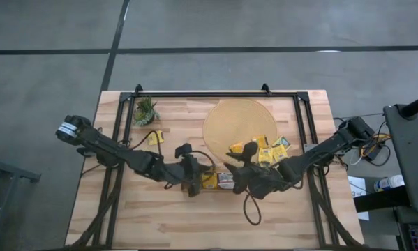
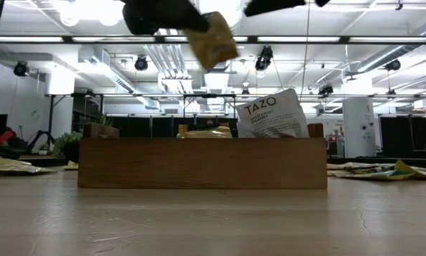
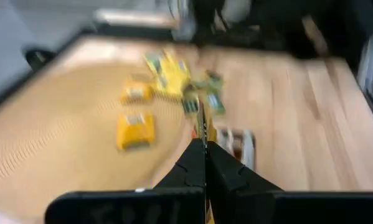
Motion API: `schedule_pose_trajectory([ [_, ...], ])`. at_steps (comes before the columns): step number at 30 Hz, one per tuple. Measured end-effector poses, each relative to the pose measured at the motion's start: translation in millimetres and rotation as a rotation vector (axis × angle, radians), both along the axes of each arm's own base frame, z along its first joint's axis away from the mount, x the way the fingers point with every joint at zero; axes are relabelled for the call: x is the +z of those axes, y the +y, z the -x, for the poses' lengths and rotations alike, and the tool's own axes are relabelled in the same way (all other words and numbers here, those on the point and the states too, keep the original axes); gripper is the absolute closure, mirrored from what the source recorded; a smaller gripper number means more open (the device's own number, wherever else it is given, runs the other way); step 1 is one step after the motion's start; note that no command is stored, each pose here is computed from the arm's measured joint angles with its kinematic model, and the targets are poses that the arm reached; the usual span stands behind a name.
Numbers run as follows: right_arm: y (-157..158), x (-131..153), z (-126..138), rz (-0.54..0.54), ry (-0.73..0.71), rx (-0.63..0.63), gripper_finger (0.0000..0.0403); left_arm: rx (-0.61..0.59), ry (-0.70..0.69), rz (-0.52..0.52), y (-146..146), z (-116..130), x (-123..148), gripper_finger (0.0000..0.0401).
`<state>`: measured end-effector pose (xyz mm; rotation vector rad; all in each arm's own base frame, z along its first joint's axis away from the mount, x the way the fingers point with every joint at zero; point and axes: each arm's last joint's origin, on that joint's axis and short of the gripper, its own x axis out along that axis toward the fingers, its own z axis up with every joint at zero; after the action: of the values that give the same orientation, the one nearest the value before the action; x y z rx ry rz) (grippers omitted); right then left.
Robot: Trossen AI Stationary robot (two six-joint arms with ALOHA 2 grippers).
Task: Pick & Place Tea
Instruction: Put the orange tea bag into the middle section of the wooden organizer
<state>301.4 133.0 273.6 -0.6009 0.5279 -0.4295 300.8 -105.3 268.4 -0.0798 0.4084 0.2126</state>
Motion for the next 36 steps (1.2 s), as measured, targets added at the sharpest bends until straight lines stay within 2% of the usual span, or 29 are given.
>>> schedule_pose_trajectory([
  [5,-9.3,5.0,18.4,-0.114,0.071,-0.076,0.0185,-0.068,0.065,0.057,-6.1,0.0,-7.5,0.0401],
  [8,-13.4,3.6,27.7,-0.183,0.115,-0.105,0.0176,-0.131,0.082,0.11,-9.0,-1.4,-10.0,0.0401],
  [11,-14.8,1.2,31.5,-0.226,0.144,-0.1,0.0172,-0.14,0.114,0.143,-10.4,-3.2,-16.4,0.0401],
  [17,-14.0,0.0,30.5,-0.233,0.151,-0.088,0.0172,-0.106,0.229,0.187,-4.6,-9.6,-30.9,0.0401],
  [23,-14.0,-0.1,30.5,-0.231,0.153,-0.086,0.0175,-0.149,0.326,0.242,-1.8,-30.5,-46.7,0.0401],
  [30,-13.9,-0.3,30.4,-0.23,0.153,-0.087,0.0176,-0.086,0.514,0.205,-0.2,-54.0,-62.7,0.0401],
  [36,-14.1,-0.5,30.6,-0.228,0.157,-0.087,0.0177,-0.057,0.48,0.123,-3.7,-77.4,-54.2,0.0401],
])
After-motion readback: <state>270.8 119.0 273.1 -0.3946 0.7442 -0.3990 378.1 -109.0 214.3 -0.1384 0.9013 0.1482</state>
